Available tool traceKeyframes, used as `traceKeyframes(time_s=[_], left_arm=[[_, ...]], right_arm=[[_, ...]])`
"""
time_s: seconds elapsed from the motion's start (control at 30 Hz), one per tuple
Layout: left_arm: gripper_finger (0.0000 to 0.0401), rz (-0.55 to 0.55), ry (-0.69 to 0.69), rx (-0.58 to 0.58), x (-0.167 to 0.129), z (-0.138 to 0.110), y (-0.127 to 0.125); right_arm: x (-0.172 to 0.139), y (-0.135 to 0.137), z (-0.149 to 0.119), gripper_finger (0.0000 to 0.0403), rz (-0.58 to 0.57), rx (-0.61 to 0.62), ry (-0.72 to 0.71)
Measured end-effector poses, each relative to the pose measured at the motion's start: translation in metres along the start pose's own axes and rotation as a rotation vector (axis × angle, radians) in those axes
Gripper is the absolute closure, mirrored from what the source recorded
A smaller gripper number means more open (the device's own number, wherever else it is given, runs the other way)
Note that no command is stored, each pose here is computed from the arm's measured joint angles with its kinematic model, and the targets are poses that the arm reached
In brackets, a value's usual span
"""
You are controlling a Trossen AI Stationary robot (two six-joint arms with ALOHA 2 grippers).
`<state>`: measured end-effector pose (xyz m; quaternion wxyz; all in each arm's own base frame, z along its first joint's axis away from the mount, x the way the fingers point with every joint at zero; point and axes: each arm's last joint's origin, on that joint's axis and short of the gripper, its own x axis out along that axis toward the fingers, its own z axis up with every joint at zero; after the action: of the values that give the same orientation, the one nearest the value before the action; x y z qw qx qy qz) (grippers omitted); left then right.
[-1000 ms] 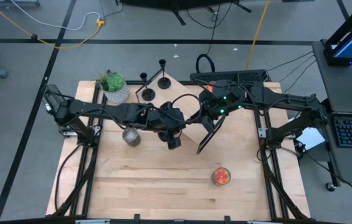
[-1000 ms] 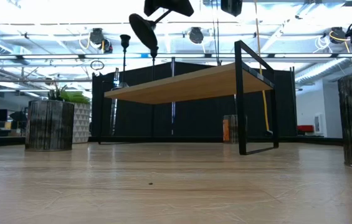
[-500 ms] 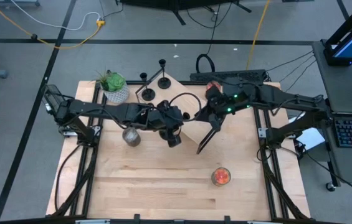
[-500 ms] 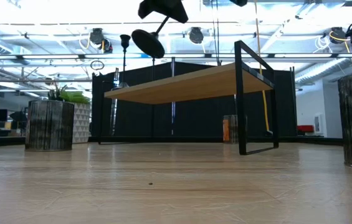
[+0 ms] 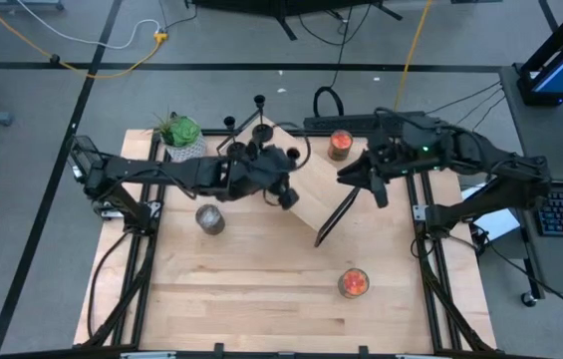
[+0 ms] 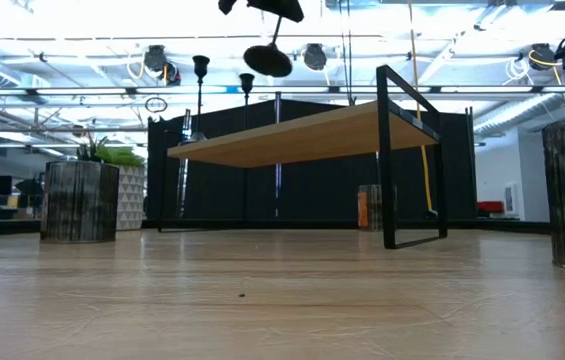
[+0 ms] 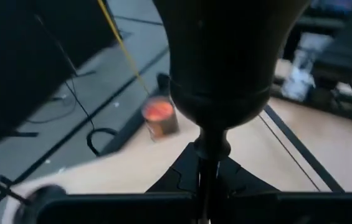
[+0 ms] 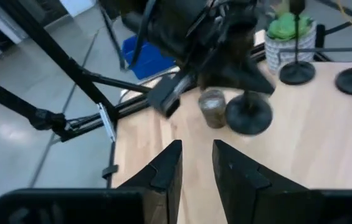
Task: Pick & Place candle stick holders
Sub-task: Put the candle holder on the shelf
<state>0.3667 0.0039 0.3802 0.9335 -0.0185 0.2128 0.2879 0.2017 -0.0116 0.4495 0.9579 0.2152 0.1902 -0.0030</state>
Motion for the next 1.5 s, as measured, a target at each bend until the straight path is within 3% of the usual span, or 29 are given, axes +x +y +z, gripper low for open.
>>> traceKeyframes(time_s=[0.13, 0.37, 0.83, 1.5], left_arm=[[0.0397, 0.032, -0.069, -0.046, 0.009, 0.009, 0.014], [0.0397, 0.137, -0.138, -0.12, 0.032, 0.002, 0.033], [0.0397, 0.412, -0.191, -0.201, 0.06, -0.059, 0.039], [0.0397, 0.524, -0.177, -0.185, 0.072, -0.069, 0.061]], right_arm=[[-0.014, 0.006, -0.004, 0.0319, -0.01, -0.022, -0.013], [-0.024, 0.018, -0.01, 0.0319, 0.05, -0.057, -0.008], [-0.025, 0.031, -0.021, 0.0319, 0.117, -0.09, 0.069], [-0.025, 0.033, -0.022, 0.0319, 0.125, -0.101, 0.072]])
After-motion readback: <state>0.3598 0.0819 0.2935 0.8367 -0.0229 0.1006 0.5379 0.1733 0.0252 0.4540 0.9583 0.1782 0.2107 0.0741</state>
